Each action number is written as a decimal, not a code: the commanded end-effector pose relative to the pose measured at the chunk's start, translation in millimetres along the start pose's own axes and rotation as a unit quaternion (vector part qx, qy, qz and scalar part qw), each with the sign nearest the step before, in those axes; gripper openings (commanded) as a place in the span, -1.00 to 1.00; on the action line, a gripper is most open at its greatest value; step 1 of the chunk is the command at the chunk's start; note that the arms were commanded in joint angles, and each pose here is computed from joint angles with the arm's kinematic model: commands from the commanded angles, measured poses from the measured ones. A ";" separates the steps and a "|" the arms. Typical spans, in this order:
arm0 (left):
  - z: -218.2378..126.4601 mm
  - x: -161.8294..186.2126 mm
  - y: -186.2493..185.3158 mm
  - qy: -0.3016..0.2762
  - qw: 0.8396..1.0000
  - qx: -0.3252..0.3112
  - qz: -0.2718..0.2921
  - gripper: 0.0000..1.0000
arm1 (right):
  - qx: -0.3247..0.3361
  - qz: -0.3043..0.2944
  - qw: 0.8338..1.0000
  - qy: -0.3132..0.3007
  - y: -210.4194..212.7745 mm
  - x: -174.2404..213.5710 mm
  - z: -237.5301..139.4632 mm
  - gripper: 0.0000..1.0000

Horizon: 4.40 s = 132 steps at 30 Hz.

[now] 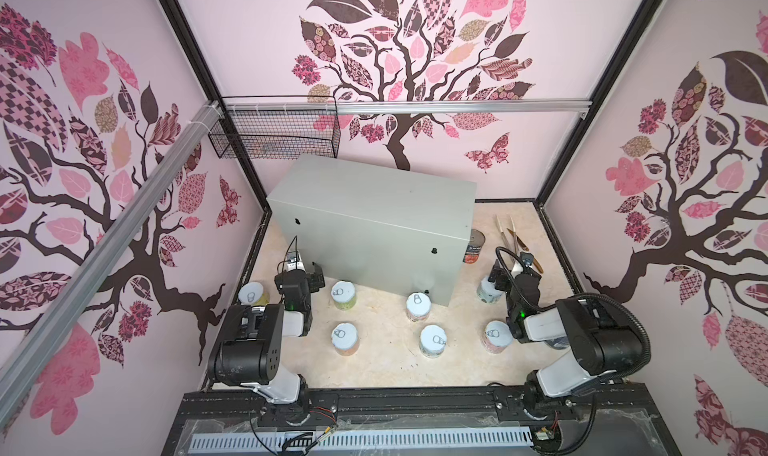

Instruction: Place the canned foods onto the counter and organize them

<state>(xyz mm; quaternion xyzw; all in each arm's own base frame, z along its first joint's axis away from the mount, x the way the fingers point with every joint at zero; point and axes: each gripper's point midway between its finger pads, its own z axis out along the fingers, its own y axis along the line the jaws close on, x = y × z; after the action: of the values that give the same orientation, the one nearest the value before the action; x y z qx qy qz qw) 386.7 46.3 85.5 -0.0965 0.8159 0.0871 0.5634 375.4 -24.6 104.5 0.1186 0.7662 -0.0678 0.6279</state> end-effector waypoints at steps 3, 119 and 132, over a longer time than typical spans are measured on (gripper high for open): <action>1.2 -18.3 -10.5 -0.030 0.999 0.024 -0.009 0.96 | -0.003 0.011 1.000 -0.015 0.9 -9.9 0.6 0.99; -206.2 60.2 -85.3 0.126 0.983 0.126 -0.041 0.96 | -0.319 0.103 0.939 0.076 94.4 -167.5 -211.6 1.00; -213.1 81.8 -109.8 0.130 0.984 0.123 0.021 0.96 | -0.321 0.104 0.938 0.077 98.1 -166.0 -208.3 1.00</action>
<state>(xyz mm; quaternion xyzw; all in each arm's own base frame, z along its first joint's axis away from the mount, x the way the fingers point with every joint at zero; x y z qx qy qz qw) 191.8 -115.0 73.8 0.0019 0.8990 -0.0195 0.4376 235.8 106.9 290.8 -0.0028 0.7940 0.2515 0.5534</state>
